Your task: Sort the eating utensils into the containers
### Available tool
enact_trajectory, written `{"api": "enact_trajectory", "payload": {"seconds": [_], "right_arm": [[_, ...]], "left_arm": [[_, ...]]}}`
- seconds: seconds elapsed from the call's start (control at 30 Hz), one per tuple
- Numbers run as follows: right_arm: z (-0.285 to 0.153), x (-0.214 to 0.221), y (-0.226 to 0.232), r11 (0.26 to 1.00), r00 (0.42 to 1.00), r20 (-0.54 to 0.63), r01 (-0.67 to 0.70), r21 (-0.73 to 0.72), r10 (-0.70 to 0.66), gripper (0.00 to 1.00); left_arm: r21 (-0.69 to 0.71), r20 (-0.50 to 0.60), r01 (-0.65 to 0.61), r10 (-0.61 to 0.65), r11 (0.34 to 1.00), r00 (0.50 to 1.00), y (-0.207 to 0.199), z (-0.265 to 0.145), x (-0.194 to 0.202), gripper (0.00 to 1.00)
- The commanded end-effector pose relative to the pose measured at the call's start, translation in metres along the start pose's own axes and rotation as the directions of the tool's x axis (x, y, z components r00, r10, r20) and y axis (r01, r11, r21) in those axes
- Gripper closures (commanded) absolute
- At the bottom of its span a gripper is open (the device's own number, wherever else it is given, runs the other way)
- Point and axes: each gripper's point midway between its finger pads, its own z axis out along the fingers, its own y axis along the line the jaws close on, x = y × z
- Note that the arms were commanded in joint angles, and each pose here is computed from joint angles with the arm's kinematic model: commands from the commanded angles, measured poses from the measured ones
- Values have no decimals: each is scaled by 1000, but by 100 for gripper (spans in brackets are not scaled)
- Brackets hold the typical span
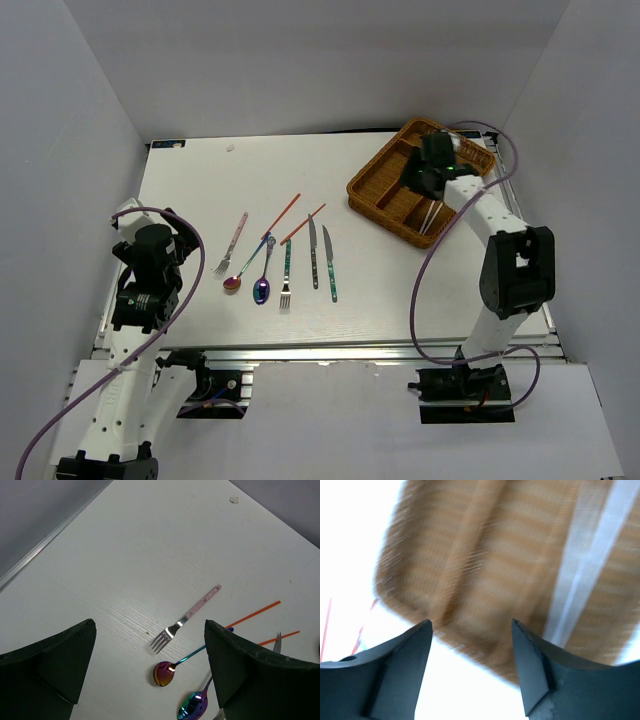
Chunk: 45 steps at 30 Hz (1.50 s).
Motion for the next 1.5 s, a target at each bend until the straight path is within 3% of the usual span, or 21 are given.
{"api": "enact_trajectory", "payload": {"seconds": [0.0, 0.13, 0.33, 0.43, 0.47, 0.5, 0.57, 0.6, 0.67, 0.73, 0.77, 0.83, 0.9, 0.93, 0.97, 1.07, 1.2, 1.33, 1.47], "right_arm": [[-32, 16, 65, 981, 982, 51, 186, -63, -183, 30], [-48, 73, 117, 948, 956, 31, 293, -124, -292, 26], [-59, 130, 159, 915, 924, 0, 378, -141, -382, 25], [-66, 147, 159, 918, 924, -3, 378, -123, -381, 21], [-75, 148, 161, 924, 935, -5, 351, -154, -355, 18], [-77, 152, 159, 924, 938, -13, 340, -175, -347, 11], [-79, 165, 143, 927, 940, -27, 331, -177, -341, 11], [-90, 158, 141, 929, 946, -8, 317, -192, -325, 11], [-102, 162, 124, 928, 946, -8, 316, -198, -324, 11], [-108, 164, 114, 924, 944, -8, 322, -206, -331, 11], [-108, 173, 102, 921, 938, -28, 334, -201, -346, 11], [-117, 171, 91, 922, 940, -26, 327, -210, -339, 11], [-124, 178, 76, 919, 939, -37, 327, -221, -343, 11], [-126, 179, 71, 918, 938, -37, 328, -225, -344, 11], [-134, 177, 69, 914, 941, -25, 322, -247, -339, 11], [-145, 184, 57, 906, 941, -28, 317, -282, -338, 11], [-158, 189, 52, 893, 943, -25, 306, -331, -333, 11], [-164, 188, 48, 889, 941, -22, 311, -336, -337, 11], [-162, 188, 47, 887, 935, -22, 326, -328, -353, 11]], "left_arm": [[0, -3, -7, 7, 1000, 1000, 1, 1, 1, 2], [-2, 0, -5, 5, 1000, 1000, 1, 0, 1, 2], [19, -9, -12, 12, 1000, 1000, -4, 2, 2, 2], [139, -60, -45, 54, 989, 997, -29, 9, 13, 2], [162, -127, -74, 95, 984, 987, -38, 20, 30, 4], [227, -185, -79, 123, 971, 975, -53, 24, 42, 5], [268, -243, -95, 162, 959, 956, -75, 34, 46, 6], [287, -315, -145, 236, 947, 919, -90, 46, 71, 6], [350, -292, -190, 300, 917, 908, -131, 53, 66, 6], [412, -378, -235, 400, 880, 835, -156, 76, 103, 6], [450, -362, -229, 411, 863, 837, -180, 83, 91, 8], [511, -415, -279, 517, 813, 749, -200, 105, 131, 9], [581, -350, -305, 570, 754, 743, -236, 120, 125, 9], [605, -388, -303, 605, 736, 695, -240, 135, 152, 11], [619, -348, -309, 605, 722, 716, -261, 144, 137, 15], [616, -367, -369, 668, 696, 648, -261, 173, 163, 25], [666, -337, -334, 669, 667, 663, -276, 189, 189, 28], [721, -349, -298, 699, 626, 625, -280, 190, 224, 30], [738, -327, -285, 693, 612, 642, -287, 187, 230, 31]]}}
